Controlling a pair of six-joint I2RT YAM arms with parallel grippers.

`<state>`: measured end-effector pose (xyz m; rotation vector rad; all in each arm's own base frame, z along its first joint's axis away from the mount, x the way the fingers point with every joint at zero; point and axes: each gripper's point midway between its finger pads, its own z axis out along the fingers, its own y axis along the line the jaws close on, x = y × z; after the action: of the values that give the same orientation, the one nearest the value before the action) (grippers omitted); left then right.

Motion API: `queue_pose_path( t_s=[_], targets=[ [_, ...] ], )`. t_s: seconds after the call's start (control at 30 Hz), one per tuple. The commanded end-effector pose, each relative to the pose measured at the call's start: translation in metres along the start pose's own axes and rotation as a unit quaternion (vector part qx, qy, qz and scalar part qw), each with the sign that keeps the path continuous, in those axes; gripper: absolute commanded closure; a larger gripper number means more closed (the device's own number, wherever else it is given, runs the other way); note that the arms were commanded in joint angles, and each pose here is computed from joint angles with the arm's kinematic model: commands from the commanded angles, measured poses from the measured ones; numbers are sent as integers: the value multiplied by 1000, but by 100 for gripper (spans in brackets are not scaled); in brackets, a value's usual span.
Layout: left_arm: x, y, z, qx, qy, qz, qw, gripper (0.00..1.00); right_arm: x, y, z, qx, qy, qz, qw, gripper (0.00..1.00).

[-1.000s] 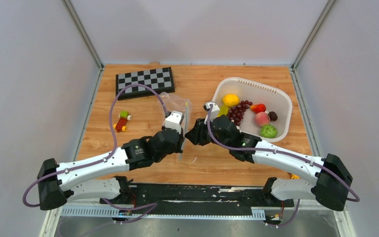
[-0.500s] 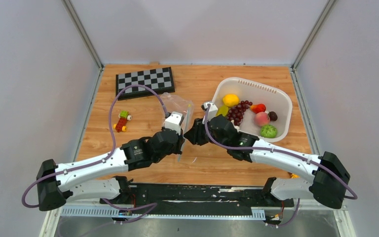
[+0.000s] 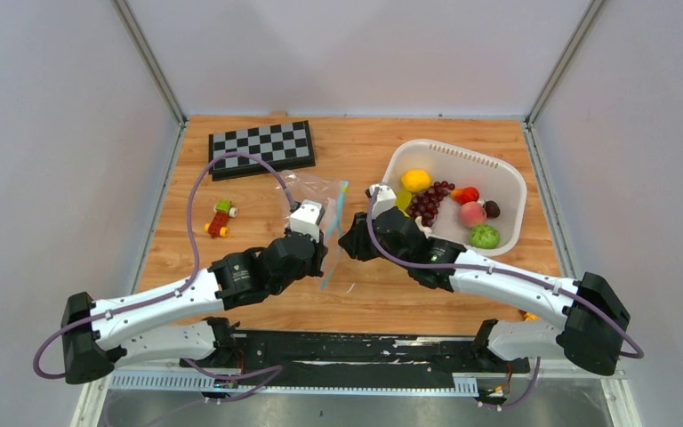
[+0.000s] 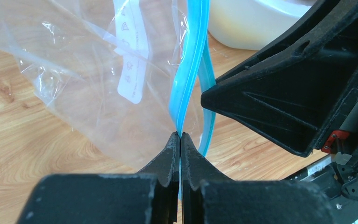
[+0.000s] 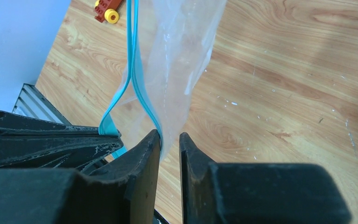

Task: Place the food in the zip-top bag and seal the zipper
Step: Open the zipper of the food storage bag.

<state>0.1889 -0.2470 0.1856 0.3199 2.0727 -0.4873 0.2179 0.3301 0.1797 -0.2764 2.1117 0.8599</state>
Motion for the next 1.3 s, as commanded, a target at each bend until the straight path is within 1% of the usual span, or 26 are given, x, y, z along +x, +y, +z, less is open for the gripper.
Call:
queue_pose_path(
  t_s=[0.0,0.17,0.3,0.4,0.53,0.6,0.67,0.73,0.83,1.0,1.27],
  targets=[
    [-6,-1,-1,-6,-5,4,1000,100,-19,7,-4,11,-31,7,999,77],
    [-11,-11,1,8,-7,-10,1000,100,-24,18,-6,2,-48,-1,999,75],
    [-8,-20,4,18,7,-19,1000,100,-29,10,-7,22,-76,-7,997,74],
    [-5,-24,5,26,7,-26,999,100,-27,8,-2,20,-81,-15,996,74],
    [-2,-21,2,26,9,-31,999,100,-20,12,6,14,-65,-15,998,80],
    [1,-15,-1,17,10,-34,999,100,-21,9,8,24,-65,-8,998,87],
    [-1,-7,-6,6,1,-42,999,100,-17,2,8,46,-57,-3,997,90],
    [-6,-1,-9,-3,-12,-50,999,100,-15,0,8,52,-53,4,997,94],
    [-9,-3,-8,-2,-19,-57,998,100,-10,-2,7,47,-52,18,997,100],
    [-10,-14,-3,20,-27,-78,996,100,-10,-7,-1,47,-68,41,996,100],
    [-1,-11,-4,15,-9,-66,998,100,-23,-27,-20,86,-110,62,988,100]
  ],
)
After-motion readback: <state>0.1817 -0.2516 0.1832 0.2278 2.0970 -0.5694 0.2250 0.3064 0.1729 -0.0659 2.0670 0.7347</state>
